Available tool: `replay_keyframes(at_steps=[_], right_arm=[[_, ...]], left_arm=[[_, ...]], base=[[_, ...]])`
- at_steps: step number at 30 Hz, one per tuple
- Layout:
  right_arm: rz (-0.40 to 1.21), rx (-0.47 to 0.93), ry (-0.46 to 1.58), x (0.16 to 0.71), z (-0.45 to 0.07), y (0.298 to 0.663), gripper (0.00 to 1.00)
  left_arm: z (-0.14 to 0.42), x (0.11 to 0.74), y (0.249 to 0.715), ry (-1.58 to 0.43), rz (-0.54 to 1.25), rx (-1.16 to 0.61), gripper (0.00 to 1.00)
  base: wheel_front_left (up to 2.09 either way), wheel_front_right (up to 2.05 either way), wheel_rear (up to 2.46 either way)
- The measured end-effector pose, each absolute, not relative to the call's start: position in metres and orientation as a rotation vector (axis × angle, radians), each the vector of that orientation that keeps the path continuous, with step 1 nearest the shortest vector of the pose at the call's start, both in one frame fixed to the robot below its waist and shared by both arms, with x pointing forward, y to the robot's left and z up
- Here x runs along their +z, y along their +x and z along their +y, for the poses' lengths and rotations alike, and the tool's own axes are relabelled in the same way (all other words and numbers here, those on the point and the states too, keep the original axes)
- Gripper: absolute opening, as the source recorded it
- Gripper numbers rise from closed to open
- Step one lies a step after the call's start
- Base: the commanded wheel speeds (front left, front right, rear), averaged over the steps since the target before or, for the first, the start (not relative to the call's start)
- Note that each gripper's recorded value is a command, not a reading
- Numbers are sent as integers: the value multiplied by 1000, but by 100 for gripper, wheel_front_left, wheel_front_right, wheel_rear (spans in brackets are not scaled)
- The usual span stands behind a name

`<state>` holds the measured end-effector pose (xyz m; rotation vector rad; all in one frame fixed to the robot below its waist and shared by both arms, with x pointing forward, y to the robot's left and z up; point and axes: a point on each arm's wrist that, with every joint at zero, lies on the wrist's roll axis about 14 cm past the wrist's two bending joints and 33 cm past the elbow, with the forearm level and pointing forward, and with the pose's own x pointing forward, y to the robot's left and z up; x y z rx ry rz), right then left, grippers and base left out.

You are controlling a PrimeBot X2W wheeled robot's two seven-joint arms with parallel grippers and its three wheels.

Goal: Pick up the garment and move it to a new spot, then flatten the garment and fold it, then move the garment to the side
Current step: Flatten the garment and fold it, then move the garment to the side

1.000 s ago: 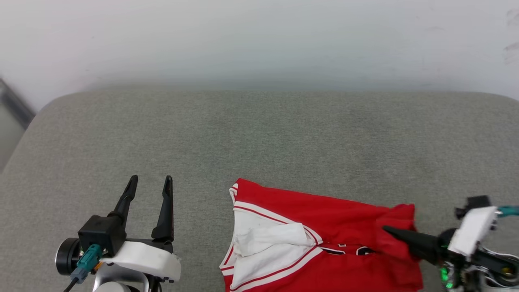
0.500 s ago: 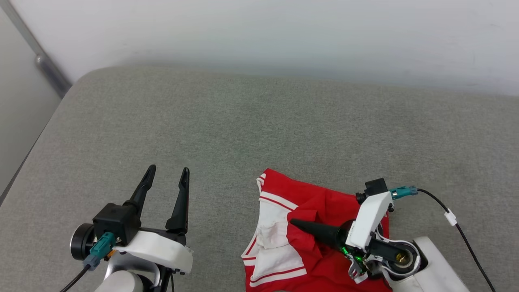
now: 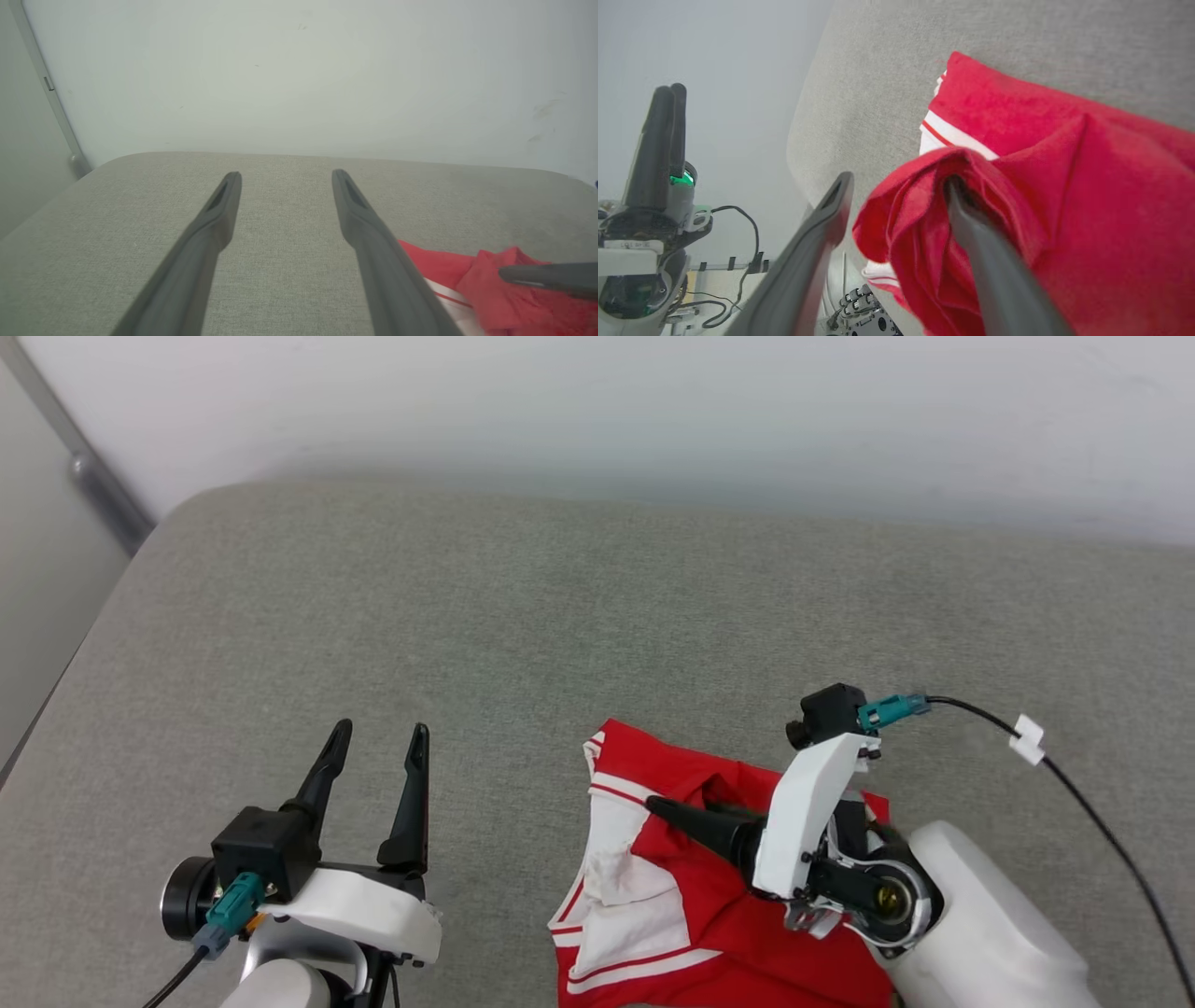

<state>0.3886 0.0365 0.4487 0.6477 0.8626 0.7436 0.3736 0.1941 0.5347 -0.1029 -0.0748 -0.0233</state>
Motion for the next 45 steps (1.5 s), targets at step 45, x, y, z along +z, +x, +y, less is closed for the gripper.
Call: replay_keyframes(at_steps=[45], right_arm=[[-23,61,59,543,-190,343,100]], left_arm=[[172,525,361,-79,-59,-73,100]], base=[[0,0,0]])
